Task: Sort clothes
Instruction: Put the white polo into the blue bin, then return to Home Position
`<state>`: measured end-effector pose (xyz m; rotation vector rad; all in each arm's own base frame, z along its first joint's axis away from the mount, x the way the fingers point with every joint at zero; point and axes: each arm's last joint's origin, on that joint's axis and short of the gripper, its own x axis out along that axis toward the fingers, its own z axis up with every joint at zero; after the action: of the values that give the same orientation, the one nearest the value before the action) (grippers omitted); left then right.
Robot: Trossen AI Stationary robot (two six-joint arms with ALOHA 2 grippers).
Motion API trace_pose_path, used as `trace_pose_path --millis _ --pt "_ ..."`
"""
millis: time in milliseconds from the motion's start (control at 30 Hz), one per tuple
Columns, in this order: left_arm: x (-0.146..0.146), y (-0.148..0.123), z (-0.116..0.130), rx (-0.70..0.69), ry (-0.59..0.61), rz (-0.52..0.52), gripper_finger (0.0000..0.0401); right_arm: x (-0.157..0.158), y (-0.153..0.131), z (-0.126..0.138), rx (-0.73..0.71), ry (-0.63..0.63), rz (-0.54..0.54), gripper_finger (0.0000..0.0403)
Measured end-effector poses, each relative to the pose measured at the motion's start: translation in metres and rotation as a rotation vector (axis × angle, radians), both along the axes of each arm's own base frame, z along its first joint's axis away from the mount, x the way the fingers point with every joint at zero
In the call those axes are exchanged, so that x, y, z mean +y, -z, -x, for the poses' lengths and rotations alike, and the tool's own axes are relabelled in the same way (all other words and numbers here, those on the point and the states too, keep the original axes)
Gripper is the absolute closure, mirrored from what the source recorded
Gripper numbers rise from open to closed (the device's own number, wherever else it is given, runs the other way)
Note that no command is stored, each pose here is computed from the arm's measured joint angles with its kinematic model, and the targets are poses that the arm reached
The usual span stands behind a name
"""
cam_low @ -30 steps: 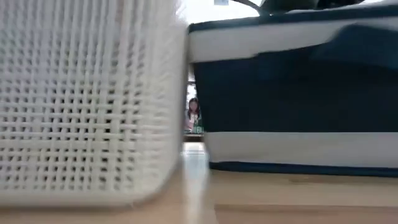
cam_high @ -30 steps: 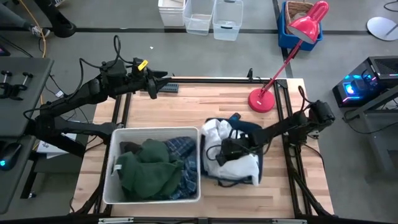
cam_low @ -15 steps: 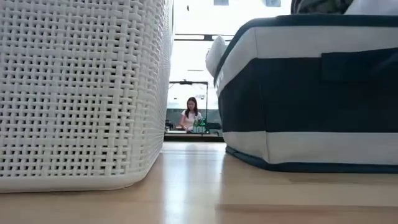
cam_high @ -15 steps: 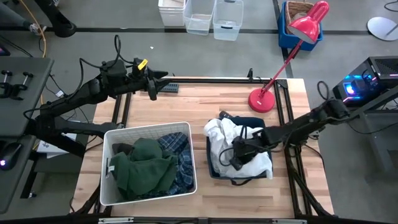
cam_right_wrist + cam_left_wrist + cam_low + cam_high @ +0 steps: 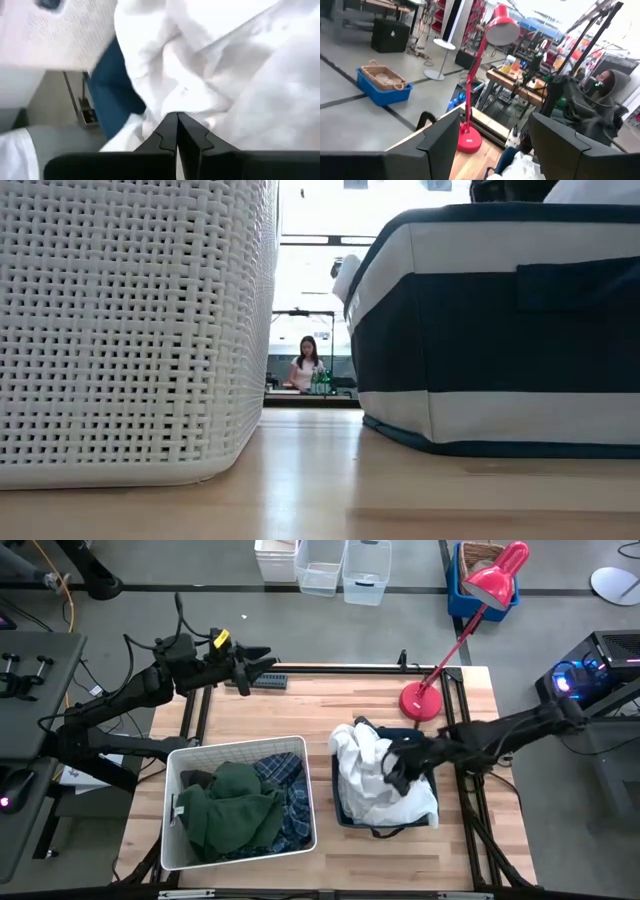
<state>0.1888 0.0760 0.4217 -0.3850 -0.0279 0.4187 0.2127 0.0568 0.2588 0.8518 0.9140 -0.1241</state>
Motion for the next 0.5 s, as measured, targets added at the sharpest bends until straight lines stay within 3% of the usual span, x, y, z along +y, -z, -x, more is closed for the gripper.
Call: trace_pose_path --millis 367,433,500 --pt "0.001 0.002 -0.010 -0.012 0.004 -0.024 0.0174 -0.034 -0.032 0.035 -0.154 -0.020 0.029 0.0403" --pt "-0.002 0.010 -0.022 -0.084 0.032 -0.092 0.0174 -0.042 -0.037 0.032 -0.220 -0.002 0.085 0.0403" --pt "-0.003 0.026 -0.038 -0.255 0.088 -0.132 0.0174 -0.054 -0.041 0.027 -0.287 0.038 0.132 0.0403"
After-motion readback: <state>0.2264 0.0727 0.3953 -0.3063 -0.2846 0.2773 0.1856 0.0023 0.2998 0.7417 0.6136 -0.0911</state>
